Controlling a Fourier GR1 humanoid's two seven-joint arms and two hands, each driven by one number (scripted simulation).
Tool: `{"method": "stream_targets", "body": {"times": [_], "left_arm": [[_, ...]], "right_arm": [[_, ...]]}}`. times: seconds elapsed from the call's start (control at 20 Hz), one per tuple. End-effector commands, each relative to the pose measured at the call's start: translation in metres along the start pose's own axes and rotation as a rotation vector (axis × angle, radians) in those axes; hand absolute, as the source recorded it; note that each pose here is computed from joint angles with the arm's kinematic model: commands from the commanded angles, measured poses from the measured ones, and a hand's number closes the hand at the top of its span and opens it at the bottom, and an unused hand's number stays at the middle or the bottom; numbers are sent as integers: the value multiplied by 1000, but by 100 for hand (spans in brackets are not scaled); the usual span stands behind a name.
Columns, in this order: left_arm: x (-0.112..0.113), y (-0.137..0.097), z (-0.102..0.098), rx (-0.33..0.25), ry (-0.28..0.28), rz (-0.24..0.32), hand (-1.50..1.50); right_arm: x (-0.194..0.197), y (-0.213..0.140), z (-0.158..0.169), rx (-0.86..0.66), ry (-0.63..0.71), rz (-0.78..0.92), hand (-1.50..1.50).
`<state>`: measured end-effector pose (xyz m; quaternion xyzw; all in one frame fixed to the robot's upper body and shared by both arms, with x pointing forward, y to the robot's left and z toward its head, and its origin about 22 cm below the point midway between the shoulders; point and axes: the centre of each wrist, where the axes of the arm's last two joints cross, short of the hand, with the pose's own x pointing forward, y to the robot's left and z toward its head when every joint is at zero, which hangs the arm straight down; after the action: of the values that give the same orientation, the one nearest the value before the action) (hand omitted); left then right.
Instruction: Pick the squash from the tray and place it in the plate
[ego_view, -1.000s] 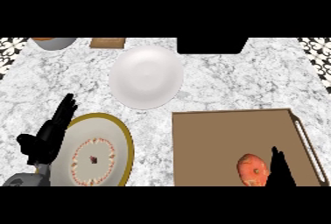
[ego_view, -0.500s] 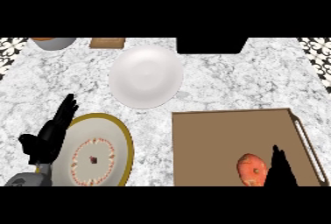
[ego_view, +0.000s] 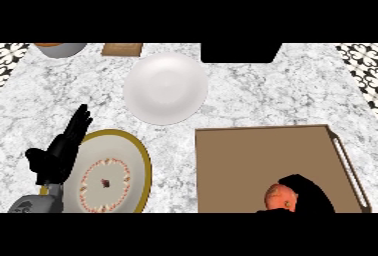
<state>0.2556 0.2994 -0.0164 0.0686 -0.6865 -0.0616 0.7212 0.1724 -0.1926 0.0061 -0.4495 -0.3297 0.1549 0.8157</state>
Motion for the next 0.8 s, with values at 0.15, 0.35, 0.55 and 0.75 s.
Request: {"method": "stream_targets", "body": {"times": [0.15,0.35,0.55,0.75], "left_arm": [[4,-5,2,-15,-3,-2,0],[4,-16,-6,-53,-29,-7,0],[7,-3,-13,-41,-32,-16,0],[1,-1,-12,-32,-8,0,0]], "right_arm": [[2,-8,-40,14,-130,69,150],[31,-38,-75,86,-414,217,150],[46,-53,-110,30,-630,309,150],[61,-57,-133,-15,-791,246,150]]}}
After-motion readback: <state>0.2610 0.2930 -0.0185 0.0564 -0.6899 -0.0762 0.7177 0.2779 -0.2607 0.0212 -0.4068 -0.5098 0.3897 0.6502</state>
